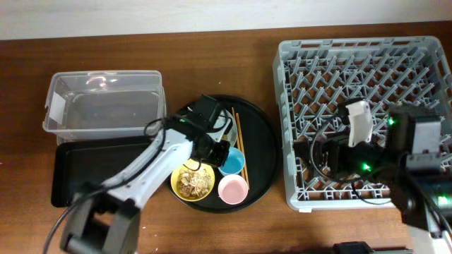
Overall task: Sort waste into correct bins and load items into the dishwasher rack
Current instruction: 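Grasp the light blue cup with the left gripper and lift it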
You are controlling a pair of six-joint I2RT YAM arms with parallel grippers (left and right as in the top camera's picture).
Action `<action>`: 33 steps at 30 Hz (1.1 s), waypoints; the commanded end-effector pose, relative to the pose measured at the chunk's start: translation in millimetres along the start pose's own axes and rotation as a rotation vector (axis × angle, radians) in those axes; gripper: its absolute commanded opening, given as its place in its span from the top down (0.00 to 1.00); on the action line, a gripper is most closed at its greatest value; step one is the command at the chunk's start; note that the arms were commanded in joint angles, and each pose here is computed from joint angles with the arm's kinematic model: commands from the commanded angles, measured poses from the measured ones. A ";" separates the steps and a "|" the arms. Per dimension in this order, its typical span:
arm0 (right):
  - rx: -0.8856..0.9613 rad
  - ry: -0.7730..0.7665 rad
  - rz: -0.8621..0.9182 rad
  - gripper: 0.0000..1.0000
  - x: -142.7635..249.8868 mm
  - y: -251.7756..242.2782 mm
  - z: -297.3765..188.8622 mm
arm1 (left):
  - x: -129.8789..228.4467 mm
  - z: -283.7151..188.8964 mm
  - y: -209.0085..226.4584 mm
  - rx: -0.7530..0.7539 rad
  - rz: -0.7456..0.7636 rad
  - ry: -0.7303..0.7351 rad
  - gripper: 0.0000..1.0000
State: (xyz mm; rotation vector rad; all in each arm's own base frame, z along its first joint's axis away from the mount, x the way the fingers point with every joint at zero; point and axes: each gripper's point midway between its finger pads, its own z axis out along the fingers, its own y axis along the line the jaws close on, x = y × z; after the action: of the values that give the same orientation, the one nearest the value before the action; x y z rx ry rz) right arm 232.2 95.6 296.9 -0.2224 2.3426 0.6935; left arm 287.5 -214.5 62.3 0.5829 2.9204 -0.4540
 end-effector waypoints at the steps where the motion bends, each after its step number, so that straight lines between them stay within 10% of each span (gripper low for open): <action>1: -0.014 -0.033 -0.008 0.03 -4.2 8.0 -10.8 | -4.5 8.2 7.0 -0.051 -0.015 -0.006 0.97; 9: -0.015 -0.038 -0.011 0.01 -5.4 8.2 -10.8 | -31.6 -59.0 5.9 0.044 -0.083 -0.130 1.00; 20: -0.452 -0.038 -0.128 0.09 -19.5 84.7 -7.6 | -27.8 -238.7 -82.3 1.130 0.238 -0.430 1.00; 33: -0.729 0.000 -0.264 0.10 -34.2 142.4 24.2 | -22.7 -249.2 -87.1 1.202 0.243 -0.422 1.00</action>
State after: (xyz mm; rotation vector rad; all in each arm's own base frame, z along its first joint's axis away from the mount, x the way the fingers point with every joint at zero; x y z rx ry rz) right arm 231.7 223.3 353.8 -0.7909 1.9536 1.3215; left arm 259.7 -221.3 318.9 0.7483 1.9243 -1.9661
